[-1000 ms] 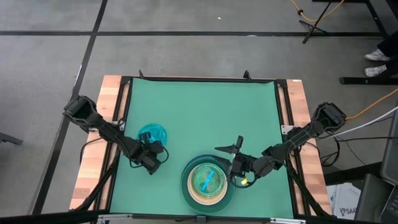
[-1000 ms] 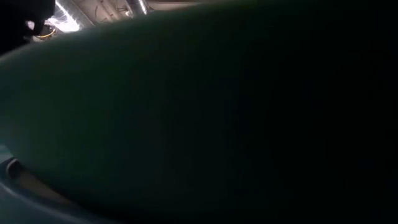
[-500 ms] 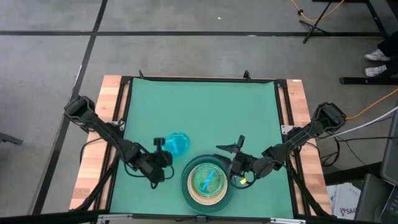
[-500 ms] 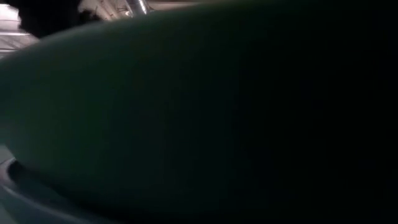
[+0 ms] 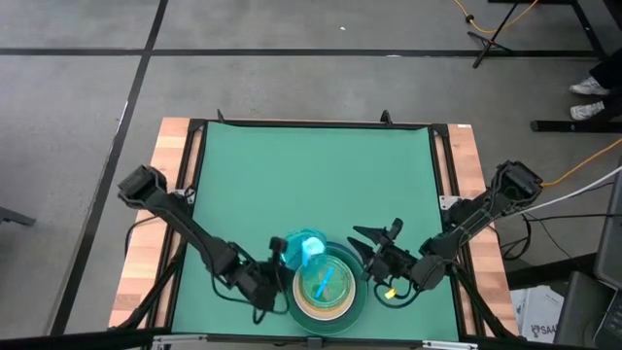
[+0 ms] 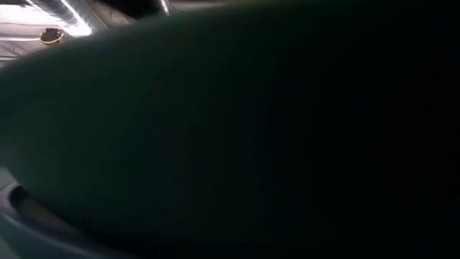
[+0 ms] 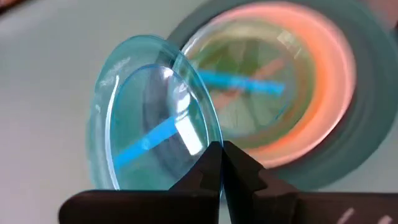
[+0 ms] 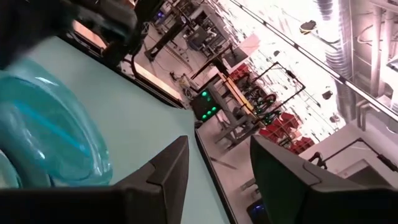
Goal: Stack plastic plates
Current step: Stack the blue plate on top of the orange plate, then return to Home Position
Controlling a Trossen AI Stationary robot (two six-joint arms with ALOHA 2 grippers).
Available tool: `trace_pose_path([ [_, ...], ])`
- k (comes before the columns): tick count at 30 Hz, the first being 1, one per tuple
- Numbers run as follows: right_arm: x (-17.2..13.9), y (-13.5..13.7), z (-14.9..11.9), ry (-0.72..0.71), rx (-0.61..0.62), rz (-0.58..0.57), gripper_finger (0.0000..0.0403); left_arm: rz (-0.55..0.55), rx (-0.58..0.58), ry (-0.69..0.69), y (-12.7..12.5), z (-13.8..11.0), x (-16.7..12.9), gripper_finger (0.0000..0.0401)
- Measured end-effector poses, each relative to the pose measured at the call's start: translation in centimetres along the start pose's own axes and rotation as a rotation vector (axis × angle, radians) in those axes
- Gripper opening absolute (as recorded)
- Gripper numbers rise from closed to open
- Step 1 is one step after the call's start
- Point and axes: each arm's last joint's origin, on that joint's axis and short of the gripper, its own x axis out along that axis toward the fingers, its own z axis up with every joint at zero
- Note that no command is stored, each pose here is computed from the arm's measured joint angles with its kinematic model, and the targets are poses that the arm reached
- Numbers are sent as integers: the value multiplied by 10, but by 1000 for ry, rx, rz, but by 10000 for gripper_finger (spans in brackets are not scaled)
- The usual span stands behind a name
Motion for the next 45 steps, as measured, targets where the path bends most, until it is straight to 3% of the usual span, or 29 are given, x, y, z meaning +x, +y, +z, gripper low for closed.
trace_pose_path([
  [9, 1, 0, -1, 12, -8, -7, 169, -46, 207, -38, -30, 40, 29, 1],
  [18, 1, 0, -1, 13, 14, -6, 169, -196, 177, 19, -35, 39, 56, 1],
  [25, 1, 0, -1, 11, 34, -5, 169, -192, 154, 21, -32, 40, 58, 5],
  [33, 1, 0, -1, 11, 41, -5, 169, -181, 132, 37, -24, 40, 61, 81],
  [38, 1, 0, -1, 9, 55, -1, 169, -197, 117, 26, -22, 48, 46, 109],
  [45, 1, 2, -1, -22, 66, 48, 169, -191, 137, 104, -21, 54, 21, 110],
])
